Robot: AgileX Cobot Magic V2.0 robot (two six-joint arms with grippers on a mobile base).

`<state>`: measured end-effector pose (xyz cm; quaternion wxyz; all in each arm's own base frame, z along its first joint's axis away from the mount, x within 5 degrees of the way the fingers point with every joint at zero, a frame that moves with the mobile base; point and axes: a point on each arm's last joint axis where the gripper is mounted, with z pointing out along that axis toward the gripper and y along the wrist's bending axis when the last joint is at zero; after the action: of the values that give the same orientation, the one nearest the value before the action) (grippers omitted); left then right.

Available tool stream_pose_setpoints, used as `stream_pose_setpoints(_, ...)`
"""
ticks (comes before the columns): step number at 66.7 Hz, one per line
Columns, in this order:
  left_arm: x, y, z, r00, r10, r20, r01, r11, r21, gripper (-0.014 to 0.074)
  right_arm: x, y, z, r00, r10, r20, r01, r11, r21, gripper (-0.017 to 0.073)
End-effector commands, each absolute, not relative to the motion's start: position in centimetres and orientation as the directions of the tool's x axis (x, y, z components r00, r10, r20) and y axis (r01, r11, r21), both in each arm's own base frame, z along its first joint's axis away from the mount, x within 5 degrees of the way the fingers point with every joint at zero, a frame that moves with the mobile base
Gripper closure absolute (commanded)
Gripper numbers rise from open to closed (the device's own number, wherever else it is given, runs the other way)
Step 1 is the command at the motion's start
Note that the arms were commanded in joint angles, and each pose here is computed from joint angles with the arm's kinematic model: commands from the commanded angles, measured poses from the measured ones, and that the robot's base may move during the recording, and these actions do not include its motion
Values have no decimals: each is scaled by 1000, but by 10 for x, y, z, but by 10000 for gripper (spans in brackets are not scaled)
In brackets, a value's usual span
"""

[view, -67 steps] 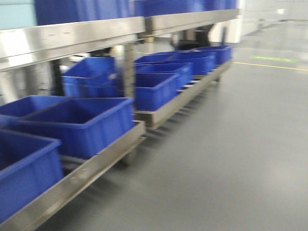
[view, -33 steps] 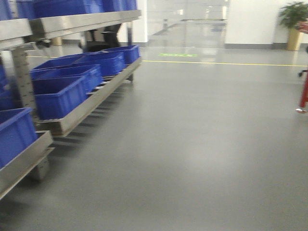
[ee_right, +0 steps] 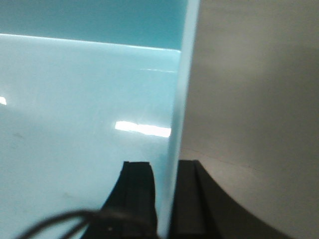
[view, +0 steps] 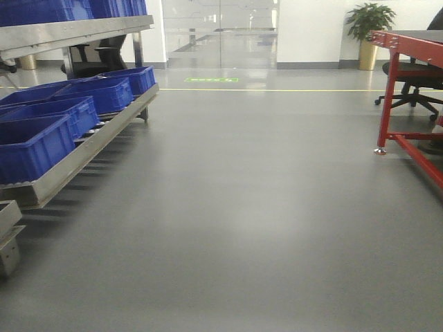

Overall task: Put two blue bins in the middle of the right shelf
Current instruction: 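Hold the bin in both grippers while the base turns away, then hold the bin while the base drives to another shelf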

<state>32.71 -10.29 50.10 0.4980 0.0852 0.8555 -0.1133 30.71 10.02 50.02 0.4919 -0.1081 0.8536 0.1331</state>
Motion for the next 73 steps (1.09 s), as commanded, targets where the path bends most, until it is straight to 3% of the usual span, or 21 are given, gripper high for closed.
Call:
stream_pose_setpoints(1, 321, -105, 513, -432, 13, -902, 292, 948, -126, 704, 307, 99, 507, -443, -47, -895, -324, 939, 111, 711)
stream_pose_setpoints(73, 321, -105, 513, -432, 13, -902, 292, 948, -126, 704, 307, 99, 507, -443, -47, -895, -324, 939, 111, 711)
